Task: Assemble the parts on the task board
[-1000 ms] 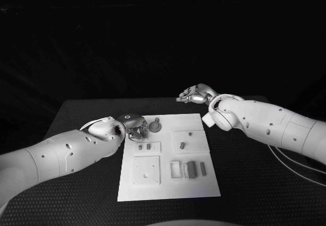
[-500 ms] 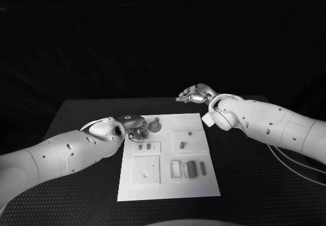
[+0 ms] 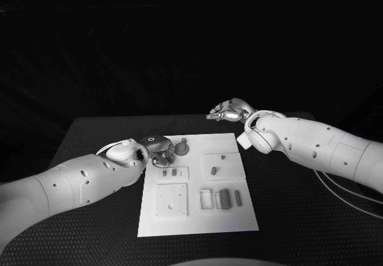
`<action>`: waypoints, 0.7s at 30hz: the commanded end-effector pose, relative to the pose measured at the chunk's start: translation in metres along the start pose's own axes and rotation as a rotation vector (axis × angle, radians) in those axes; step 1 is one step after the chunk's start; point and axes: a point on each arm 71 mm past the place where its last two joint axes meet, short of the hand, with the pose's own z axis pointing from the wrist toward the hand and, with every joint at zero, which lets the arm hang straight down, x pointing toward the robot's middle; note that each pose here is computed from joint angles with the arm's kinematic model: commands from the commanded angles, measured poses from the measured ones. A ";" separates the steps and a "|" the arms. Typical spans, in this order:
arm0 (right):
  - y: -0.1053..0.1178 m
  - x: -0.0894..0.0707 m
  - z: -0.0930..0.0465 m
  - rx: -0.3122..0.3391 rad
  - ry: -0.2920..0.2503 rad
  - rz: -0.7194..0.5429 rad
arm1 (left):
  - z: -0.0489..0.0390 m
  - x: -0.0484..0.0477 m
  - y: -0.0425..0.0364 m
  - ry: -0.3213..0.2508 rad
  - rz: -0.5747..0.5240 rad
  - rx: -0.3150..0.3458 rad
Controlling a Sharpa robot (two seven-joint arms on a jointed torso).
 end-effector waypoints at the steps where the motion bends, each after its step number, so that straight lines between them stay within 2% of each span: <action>1: 0.001 0.001 0.000 -0.010 0.012 0.000 | 0.0001 0.0040 -0.0025 0.016 0.003 0.015; 21: 0.000 0.001 -0.001 -0.009 0.013 0.000 | 0.0008 0.0064 -0.0021 0.049 0.016 0.004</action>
